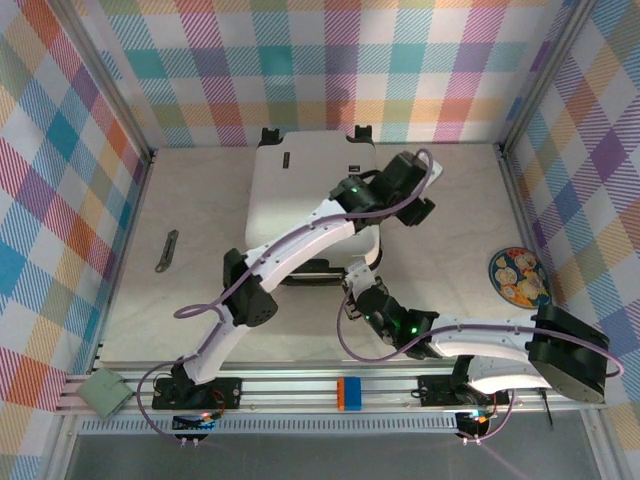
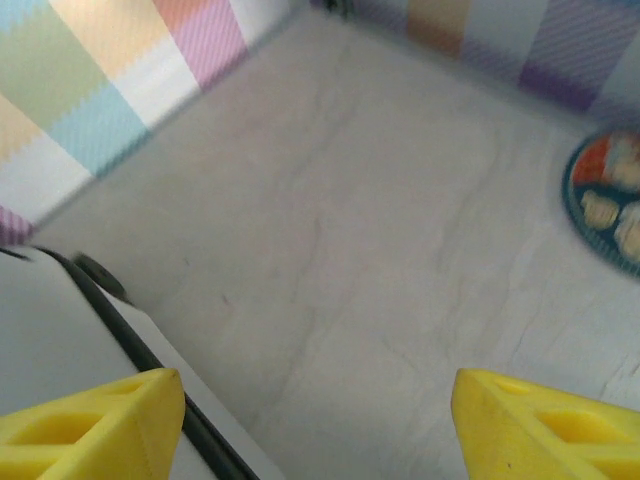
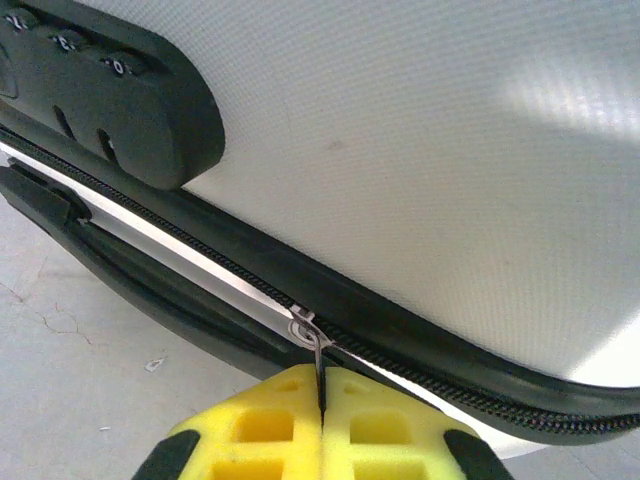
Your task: Pack the luggage
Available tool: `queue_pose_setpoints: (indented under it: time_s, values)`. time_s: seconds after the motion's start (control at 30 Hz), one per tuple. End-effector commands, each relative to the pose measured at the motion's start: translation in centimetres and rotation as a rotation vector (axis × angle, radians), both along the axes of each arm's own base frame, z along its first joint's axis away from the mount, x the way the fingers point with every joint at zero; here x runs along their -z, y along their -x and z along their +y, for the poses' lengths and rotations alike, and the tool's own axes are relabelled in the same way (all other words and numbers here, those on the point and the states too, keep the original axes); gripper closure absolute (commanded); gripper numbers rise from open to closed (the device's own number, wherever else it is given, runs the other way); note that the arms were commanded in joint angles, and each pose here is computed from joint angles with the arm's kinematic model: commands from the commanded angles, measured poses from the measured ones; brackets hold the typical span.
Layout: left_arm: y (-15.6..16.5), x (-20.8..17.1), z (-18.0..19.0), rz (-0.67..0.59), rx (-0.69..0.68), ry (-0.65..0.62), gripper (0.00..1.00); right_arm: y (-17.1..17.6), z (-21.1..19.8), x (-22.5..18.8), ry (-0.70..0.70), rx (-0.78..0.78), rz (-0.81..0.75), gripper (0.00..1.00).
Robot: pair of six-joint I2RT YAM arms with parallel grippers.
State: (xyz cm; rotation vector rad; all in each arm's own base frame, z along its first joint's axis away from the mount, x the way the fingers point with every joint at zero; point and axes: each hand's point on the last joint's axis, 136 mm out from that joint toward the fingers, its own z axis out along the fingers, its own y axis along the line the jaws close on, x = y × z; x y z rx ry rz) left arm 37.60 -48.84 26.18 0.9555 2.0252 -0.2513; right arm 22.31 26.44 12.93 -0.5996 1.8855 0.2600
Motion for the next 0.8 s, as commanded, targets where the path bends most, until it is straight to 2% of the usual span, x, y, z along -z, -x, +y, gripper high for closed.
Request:
queue_pose_setpoints:
  time_s: [0.0, 0.3, 0.53, 0.77]
  values:
    - [0.7, 1.4, 0.7, 0.019, -0.018, -0.08, 0.29, 0.6, 0.6, -1.4, -0.063, -0.036, -0.023, 1.0]
    - [0.2, 5.1, 2.9, 0.048, -0.112, -0.211, 0.32, 0.6, 0.8, -1.4, -0.068, -0.046, -0.03, 1.0]
    - [-0.9, 8.2, 5.3, 0.02, -0.18, -0.376, 0.32, 0.6, 0.8, -1.5, -0.076, -0.052, -0.038, 1.0]
    - [-2.0, 10.2, 7.8, 0.071, -0.231, -0.435, 0.37, 0.8, 0.1, -1.4, -0.095, -0.041, -0.038, 1.0]
